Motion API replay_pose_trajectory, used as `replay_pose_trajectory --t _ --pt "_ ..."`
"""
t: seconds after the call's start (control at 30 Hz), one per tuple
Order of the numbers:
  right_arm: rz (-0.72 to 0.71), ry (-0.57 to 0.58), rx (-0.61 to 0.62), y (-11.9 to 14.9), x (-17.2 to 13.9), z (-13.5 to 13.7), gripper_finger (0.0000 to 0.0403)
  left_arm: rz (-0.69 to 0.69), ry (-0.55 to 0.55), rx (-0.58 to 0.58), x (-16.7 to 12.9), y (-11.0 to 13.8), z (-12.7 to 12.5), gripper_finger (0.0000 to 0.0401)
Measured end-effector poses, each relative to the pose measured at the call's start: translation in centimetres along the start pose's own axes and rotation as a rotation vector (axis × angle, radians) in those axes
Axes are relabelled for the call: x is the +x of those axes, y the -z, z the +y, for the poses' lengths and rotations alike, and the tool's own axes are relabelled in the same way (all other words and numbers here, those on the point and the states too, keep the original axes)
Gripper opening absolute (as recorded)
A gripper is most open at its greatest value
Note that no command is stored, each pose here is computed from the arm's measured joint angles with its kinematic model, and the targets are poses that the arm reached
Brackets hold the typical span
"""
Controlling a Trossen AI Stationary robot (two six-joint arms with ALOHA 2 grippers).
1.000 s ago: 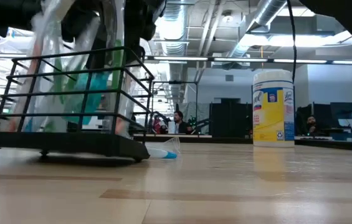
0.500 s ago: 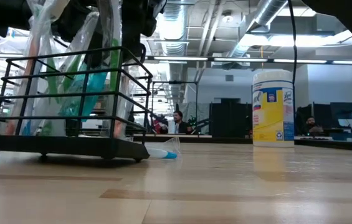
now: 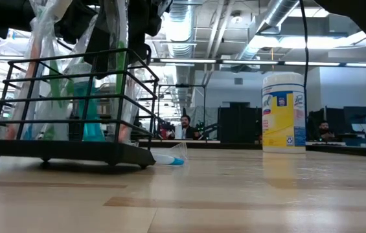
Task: Pick & Place toothbrushing station
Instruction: Put the mouthwash into the mesh organizer
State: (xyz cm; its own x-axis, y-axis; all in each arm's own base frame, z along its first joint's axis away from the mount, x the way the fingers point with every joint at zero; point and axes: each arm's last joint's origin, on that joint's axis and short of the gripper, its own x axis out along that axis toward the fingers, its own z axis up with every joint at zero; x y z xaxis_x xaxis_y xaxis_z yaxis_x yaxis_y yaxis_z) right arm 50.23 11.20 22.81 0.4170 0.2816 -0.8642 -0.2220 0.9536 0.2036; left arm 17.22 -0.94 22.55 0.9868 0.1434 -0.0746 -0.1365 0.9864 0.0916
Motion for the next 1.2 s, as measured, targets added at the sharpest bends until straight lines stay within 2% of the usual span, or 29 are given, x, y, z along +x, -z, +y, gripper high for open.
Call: replay_pose_trajectory --t 0.5,0.8,1.2 --pt "-0.041 -0.006 -0.015 -0.6 -1.2 0.7 0.0116 0.000 0.000 0.000 0.0 0.0 0.0 0.0209" --pt "-0.048 -0.007 -0.024 -0.7 -1.5 0.8 0.0115 0.000 0.000 0.000 0.0 0.0 0.0 0.0209" --pt "-0.087 -0.007 -0.040 -0.8 -6.7 2.0 0.0115 -0.002 0.000 0.000 0.0 0.0 0.0 0.0209"
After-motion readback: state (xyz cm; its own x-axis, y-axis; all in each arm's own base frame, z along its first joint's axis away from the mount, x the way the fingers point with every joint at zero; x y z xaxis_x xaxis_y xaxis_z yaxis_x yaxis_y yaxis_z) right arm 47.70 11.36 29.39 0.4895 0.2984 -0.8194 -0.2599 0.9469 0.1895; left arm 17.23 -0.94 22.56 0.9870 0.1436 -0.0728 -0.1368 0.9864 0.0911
